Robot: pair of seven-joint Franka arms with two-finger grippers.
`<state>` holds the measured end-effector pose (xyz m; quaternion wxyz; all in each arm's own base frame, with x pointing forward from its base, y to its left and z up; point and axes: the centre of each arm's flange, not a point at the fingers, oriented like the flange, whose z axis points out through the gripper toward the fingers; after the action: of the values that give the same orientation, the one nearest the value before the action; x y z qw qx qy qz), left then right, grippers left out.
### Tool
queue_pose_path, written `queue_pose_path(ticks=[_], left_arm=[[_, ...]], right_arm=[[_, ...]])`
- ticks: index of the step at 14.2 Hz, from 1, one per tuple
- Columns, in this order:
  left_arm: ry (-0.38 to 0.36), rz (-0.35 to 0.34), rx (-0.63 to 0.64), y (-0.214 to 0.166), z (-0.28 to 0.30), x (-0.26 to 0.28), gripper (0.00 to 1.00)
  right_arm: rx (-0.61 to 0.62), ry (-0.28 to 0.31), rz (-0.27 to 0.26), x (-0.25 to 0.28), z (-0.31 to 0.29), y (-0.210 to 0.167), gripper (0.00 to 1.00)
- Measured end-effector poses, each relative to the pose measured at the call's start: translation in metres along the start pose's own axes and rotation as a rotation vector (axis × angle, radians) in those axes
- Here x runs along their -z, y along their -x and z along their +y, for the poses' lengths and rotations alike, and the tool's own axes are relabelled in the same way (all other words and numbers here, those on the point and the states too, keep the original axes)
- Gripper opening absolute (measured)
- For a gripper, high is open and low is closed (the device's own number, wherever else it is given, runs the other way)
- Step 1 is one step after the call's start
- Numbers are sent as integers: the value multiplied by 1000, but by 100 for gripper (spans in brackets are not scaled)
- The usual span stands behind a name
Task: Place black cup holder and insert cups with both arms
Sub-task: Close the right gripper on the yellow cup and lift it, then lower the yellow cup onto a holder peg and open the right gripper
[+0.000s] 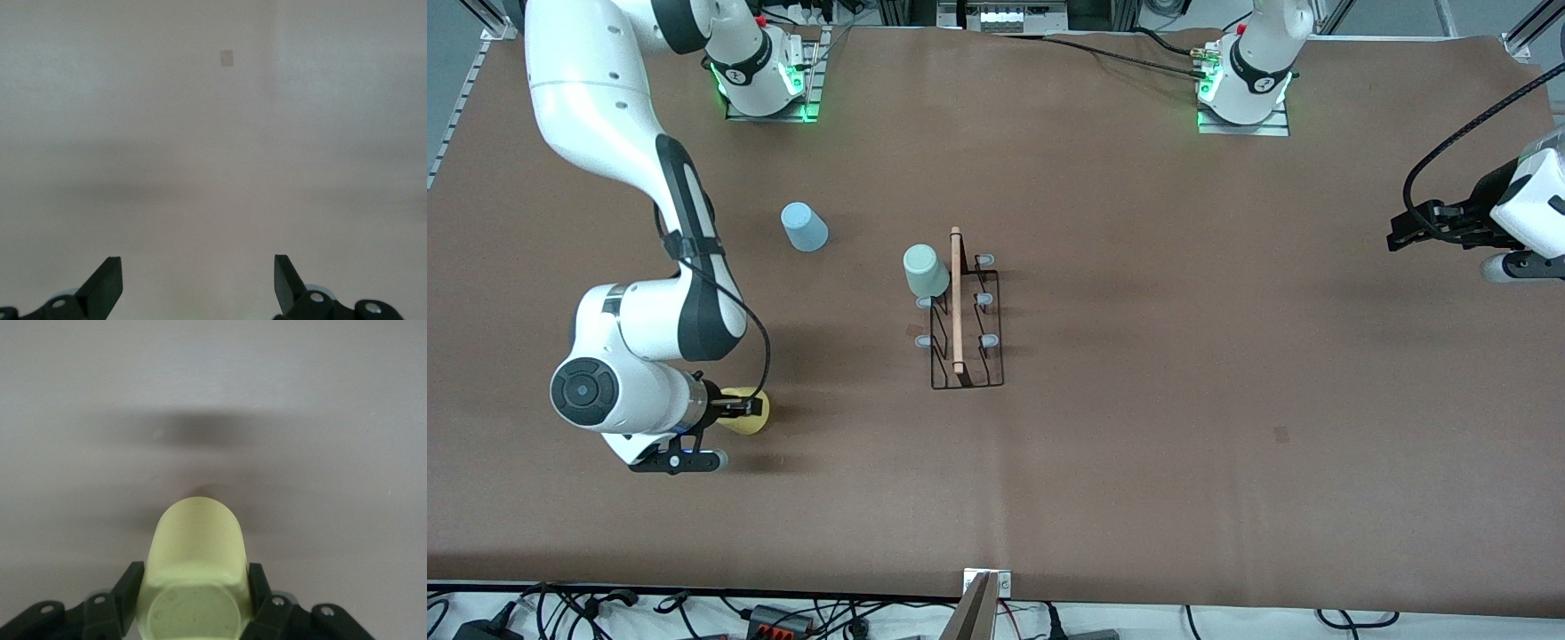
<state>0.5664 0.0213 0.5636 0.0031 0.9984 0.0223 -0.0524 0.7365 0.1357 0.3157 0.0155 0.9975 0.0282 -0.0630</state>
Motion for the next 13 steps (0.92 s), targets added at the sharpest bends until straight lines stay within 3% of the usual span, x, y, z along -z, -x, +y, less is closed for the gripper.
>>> queue_pose_path(ticks=[3, 5, 7, 13], left_arm=[[0, 0, 0, 0, 0, 0, 100], [0, 0, 0, 0, 0, 0, 100], [0, 0, -1, 0, 0, 0, 100], [0, 0, -1, 0, 0, 0, 100]], right_arm=[[78, -13, 24, 78, -78, 29, 68], [61, -62, 32, 102, -130, 50, 68], [19, -101, 13, 101, -172, 65, 68], [-40, -108, -27, 63, -231, 79, 68]])
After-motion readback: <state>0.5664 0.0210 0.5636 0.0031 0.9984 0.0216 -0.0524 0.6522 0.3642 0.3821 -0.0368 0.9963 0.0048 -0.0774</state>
